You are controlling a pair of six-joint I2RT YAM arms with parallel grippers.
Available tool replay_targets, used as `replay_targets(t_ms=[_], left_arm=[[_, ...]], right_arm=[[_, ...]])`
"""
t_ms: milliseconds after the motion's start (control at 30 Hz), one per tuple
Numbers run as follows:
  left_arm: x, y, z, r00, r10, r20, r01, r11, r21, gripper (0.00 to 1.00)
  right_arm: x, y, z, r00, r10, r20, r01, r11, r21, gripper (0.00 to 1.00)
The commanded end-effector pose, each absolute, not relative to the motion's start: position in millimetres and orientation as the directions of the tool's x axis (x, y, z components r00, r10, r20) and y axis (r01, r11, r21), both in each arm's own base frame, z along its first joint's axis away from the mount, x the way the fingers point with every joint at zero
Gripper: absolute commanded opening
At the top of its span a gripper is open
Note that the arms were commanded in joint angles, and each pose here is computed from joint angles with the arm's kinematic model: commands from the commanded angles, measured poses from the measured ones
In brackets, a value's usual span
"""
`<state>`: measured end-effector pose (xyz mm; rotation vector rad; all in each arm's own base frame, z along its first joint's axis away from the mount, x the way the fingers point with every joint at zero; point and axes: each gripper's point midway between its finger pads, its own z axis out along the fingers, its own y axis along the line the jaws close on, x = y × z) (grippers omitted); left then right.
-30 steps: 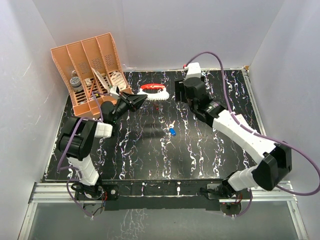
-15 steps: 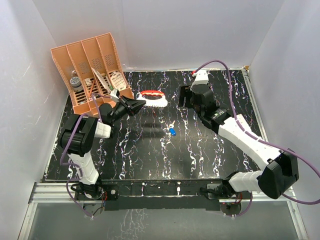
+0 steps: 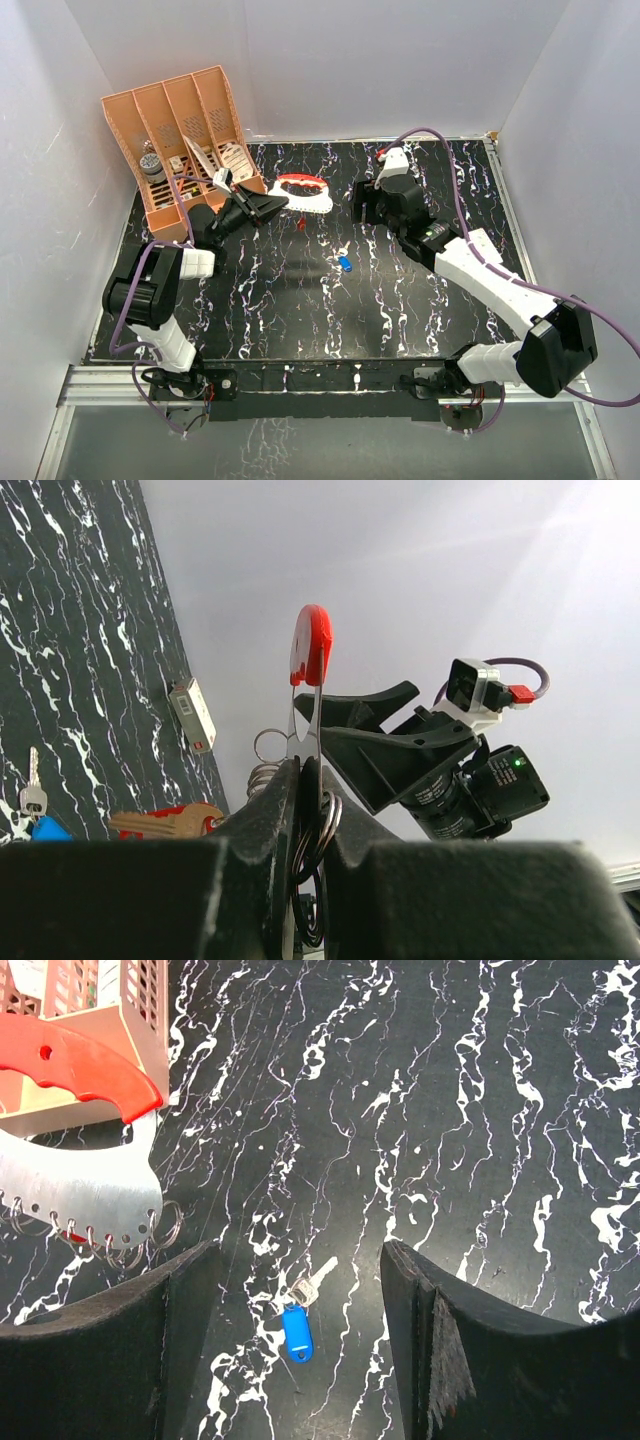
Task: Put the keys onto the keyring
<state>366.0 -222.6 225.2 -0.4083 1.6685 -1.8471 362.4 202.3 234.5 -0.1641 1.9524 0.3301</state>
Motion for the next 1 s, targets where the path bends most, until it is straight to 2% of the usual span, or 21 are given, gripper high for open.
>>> replay_targets(t_ms=[0, 967], left_arm=[[358, -220, 250, -0.75, -0.616, -0.243, 0.343, -0.048, -0.938, 0.0], [361, -214, 246, -0.747, -0.633, -0.204, 0.318, -0.07, -0.946, 0.0]], right_arm=[[365, 206, 262, -0.32, 0.089, -0.943, -0.291, 0.938, 0.188, 0.63], [361, 210, 250, -0.343, 0.088, -0.935, -0.311, 0.929, 0.202, 0.63]])
